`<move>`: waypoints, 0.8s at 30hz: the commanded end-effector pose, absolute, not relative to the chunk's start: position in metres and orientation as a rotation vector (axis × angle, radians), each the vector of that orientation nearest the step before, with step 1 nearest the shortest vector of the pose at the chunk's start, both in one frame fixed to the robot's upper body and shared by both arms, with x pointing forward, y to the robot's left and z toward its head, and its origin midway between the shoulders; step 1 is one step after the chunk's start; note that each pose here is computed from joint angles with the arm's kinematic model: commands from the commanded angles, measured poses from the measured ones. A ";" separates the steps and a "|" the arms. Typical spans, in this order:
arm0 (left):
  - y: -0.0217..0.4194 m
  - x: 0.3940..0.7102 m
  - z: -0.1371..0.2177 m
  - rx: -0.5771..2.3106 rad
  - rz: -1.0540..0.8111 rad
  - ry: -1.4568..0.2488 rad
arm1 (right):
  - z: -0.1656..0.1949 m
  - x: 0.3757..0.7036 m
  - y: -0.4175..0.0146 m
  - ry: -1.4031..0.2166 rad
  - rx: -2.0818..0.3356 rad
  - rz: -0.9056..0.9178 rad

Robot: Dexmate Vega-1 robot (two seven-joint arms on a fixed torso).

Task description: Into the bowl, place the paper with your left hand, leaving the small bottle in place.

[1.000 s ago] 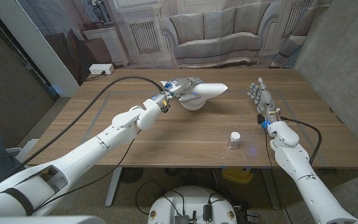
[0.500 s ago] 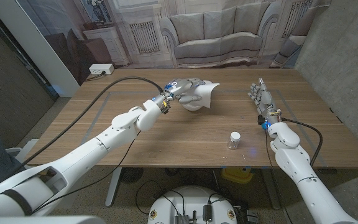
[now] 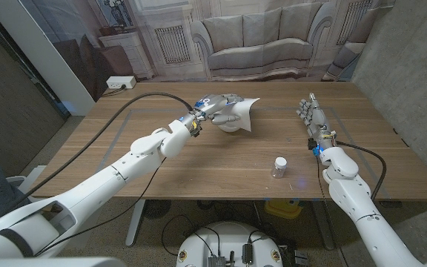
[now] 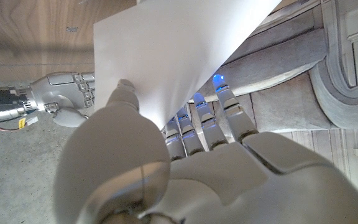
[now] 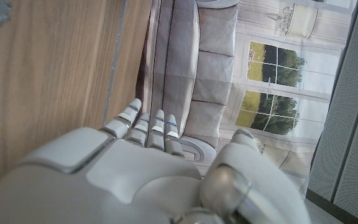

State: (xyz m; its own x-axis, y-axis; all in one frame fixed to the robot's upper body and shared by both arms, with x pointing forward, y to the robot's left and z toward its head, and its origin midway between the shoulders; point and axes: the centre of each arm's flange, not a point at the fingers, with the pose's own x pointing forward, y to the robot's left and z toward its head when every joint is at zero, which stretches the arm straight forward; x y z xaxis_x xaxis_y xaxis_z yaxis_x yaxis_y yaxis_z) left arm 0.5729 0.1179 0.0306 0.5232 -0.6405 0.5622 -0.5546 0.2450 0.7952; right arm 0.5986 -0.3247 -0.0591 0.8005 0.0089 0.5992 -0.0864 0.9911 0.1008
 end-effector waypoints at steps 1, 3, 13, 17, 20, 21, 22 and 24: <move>0.122 0.566 0.028 1.405 -0.081 -1.125 | -0.061 0.592 -0.322 -0.651 0.125 0.046; 0.123 0.566 0.028 1.404 -0.080 -1.124 | -0.061 0.591 -0.322 -0.653 0.125 0.045; 0.128 0.564 0.022 1.396 -0.072 -1.105 | -0.060 0.589 -0.319 -0.649 0.116 0.049; 0.130 0.564 0.021 1.395 -0.067 -1.097 | -0.059 0.590 -0.318 -0.648 0.113 0.053; 0.130 0.564 0.019 1.395 -0.066 -1.094 | -0.059 0.591 -0.317 -0.646 0.114 0.055; 0.130 0.564 0.019 1.395 -0.066 -1.093 | -0.059 0.591 -0.317 -0.646 0.114 0.055; 0.130 0.564 0.019 1.395 -0.067 -1.092 | -0.060 0.591 -0.317 -0.645 0.115 0.054; 0.130 0.565 0.018 1.395 -0.066 -1.091 | -0.061 0.591 -0.317 -0.643 0.116 0.054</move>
State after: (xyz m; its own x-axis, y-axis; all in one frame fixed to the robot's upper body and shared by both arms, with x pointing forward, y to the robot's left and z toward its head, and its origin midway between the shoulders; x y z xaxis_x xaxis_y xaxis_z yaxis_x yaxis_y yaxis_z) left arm 0.5649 0.1275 0.0220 0.5340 -0.6283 0.5658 -0.5475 0.2530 0.7976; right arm 0.5902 -0.3194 -0.0594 0.7948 0.0100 0.6068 -0.0835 0.9922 0.0930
